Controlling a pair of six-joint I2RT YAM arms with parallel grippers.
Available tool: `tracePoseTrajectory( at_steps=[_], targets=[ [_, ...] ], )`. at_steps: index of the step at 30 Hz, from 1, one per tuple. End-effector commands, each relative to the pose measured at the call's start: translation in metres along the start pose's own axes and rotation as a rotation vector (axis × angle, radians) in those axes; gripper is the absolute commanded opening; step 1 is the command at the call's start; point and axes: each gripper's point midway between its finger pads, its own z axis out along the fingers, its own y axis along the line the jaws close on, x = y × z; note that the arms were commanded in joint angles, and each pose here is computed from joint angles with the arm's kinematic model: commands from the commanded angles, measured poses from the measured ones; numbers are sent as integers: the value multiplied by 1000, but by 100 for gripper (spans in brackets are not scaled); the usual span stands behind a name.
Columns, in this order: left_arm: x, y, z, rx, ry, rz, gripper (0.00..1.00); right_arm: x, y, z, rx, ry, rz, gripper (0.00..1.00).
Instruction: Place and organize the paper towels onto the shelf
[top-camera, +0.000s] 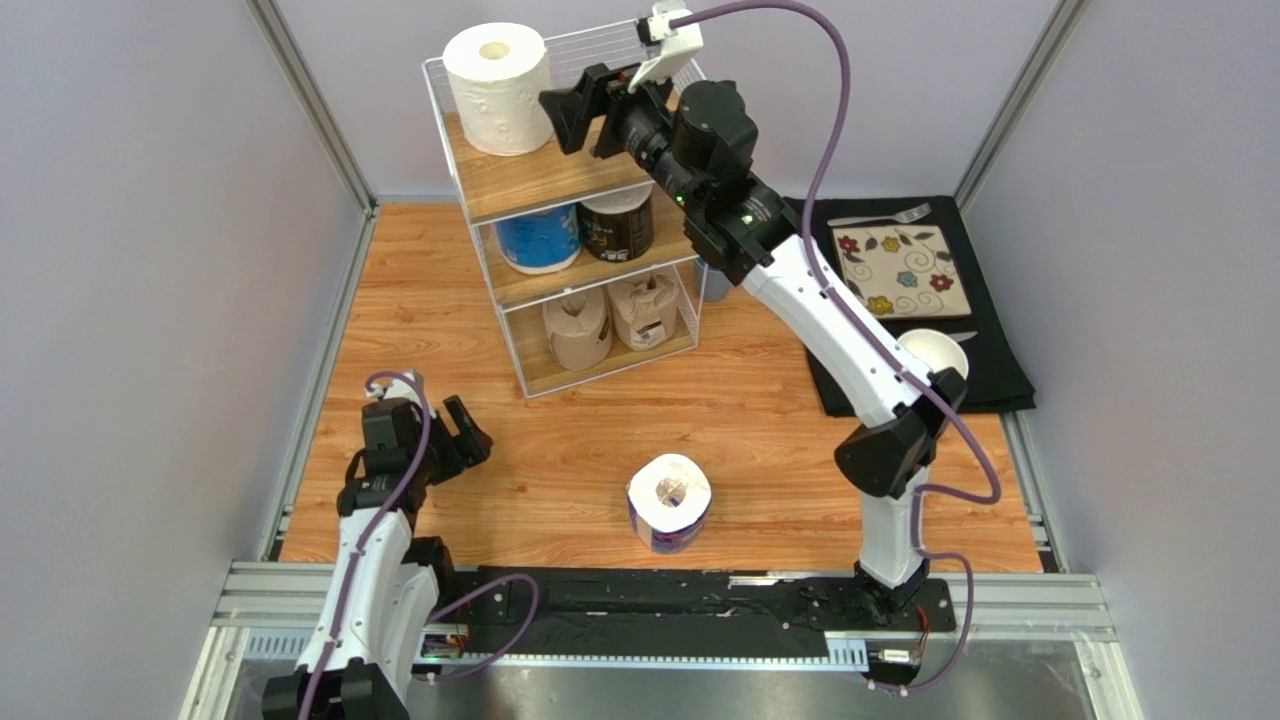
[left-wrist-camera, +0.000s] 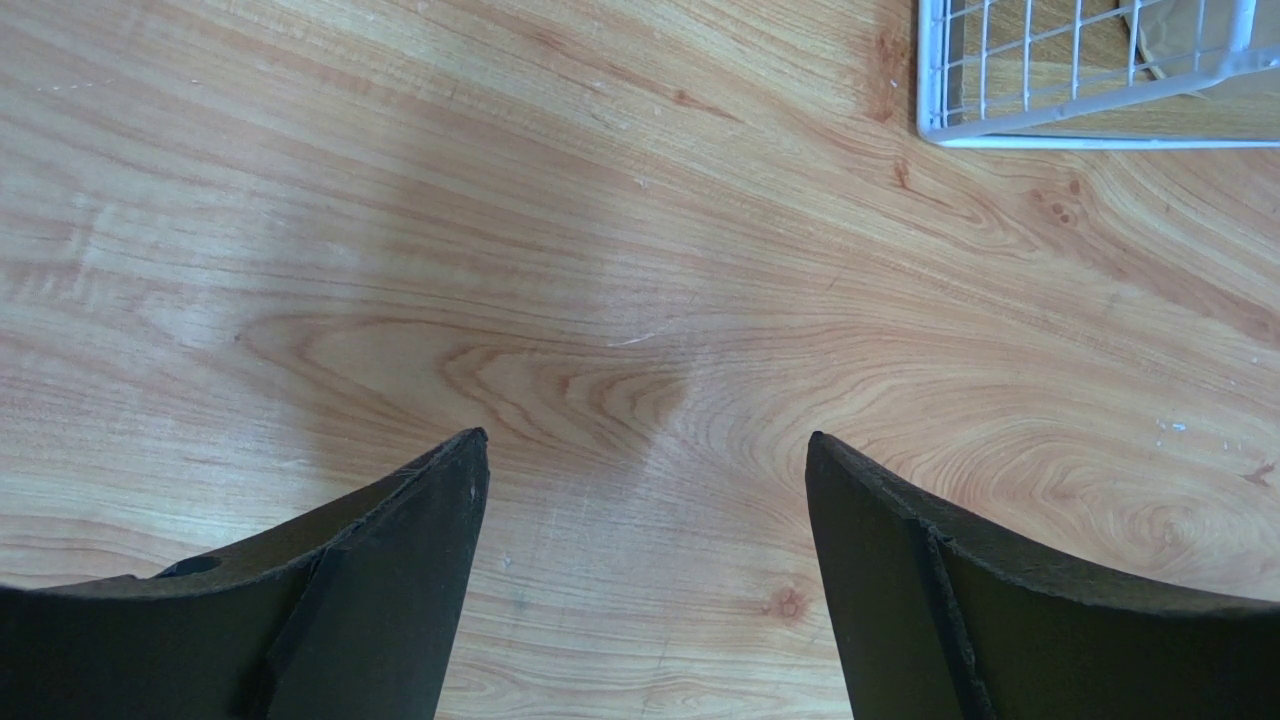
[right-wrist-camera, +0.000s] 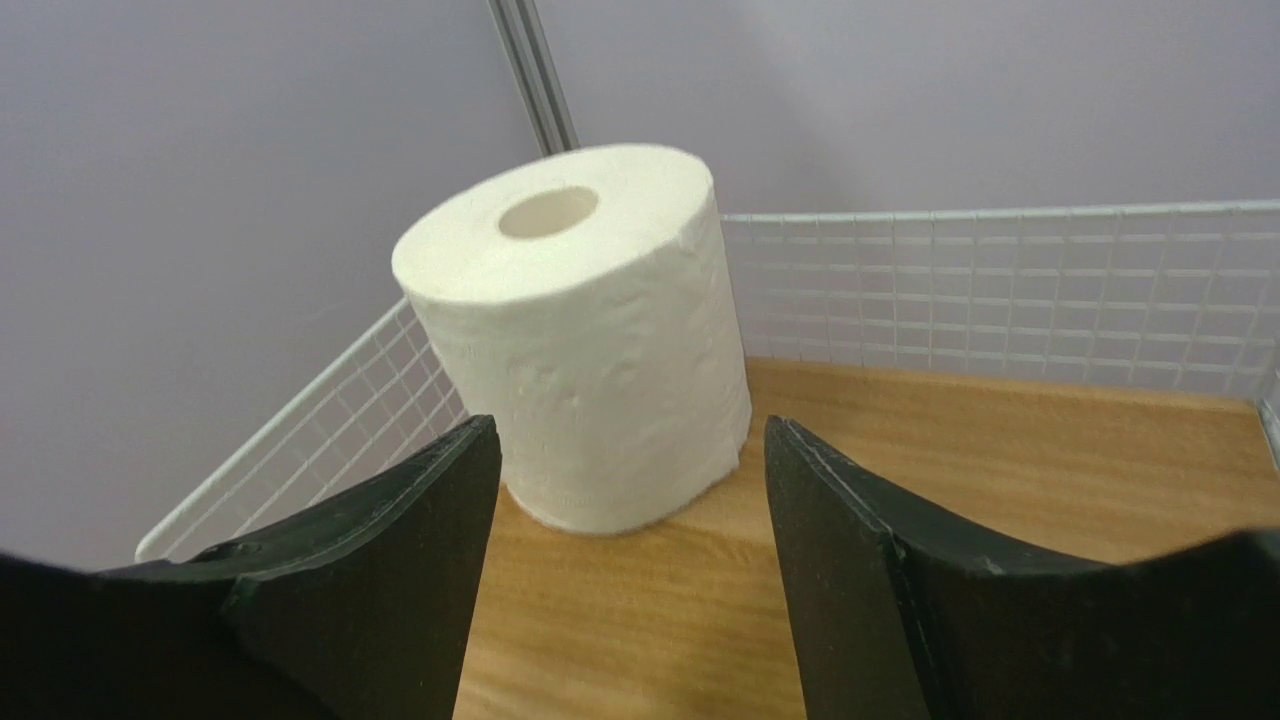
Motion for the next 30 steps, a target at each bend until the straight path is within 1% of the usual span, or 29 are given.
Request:
tracePoseTrajectory(
  at_steps=[1,2,3,4,5,6,7,8,9,10,11,12,13,14,15,16,18,20,23,25,30],
  targets=[
    [-2,-1,1,9,-12,-8,86,-91,30,-69,-82,-134,6,69],
    [-3,-2,1,11,-13,-8,86,-56,23,-73,-72,-69,-2,70],
    [-3,-2,1,14,-13,-8,86,-59,29,-87,-85,-73,-1,71],
    [-2,-3,1,18,-10,-8,86,-79,33,-113,-92,-108,-7,72],
    [-2,-3,1,21,-9,-8,86,-79,30,-125,-70,-107,-3,73],
    [-2,-3,1,19,-9,-8,86,-50,25,-133,-46,-42,-3,73],
    [-2,-3,1,22,-7,-9,86,-43,22,-143,-28,-23,13,74],
    [-2,-3,1,21,-9,-8,86,-55,17,-166,7,-37,28,74],
    [-2,-3,1,22,-8,-8,86,-22,6,-174,50,38,42,74],
    [-2,-3,1,21,-9,-8,86,-1,-3,-187,97,114,54,75],
    [-3,-4,1,22,-11,-7,86,7,-15,-202,170,140,104,75],
    [-2,-3,1,22,-8,-8,86,23,-23,-212,210,190,121,77],
    [-2,-4,1,23,-9,-7,86,68,-37,-230,273,318,112,80],
    [-1,-4,1,25,-6,-8,86,79,-44,-245,327,343,155,81],
    [-1,-3,2,23,-5,-8,86,98,-50,-256,364,396,166,82],
    [-1,-3,2,22,-3,-9,86,138,-62,-278,418,512,160,84],
    [0,-3,2,21,-1,-9,86,167,-57,-300,422,609,206,87],
    [0,-2,2,16,2,-10,86,203,-56,-324,435,725,200,91],
    [0,-2,2,17,6,-9,86,238,-44,-346,417,840,187,92],
    [1,-1,3,13,7,-11,86,252,-34,-353,412,883,198,92],
    [1,-2,3,15,11,-12,86,272,-27,-364,423,914,205,90]
  ],
)
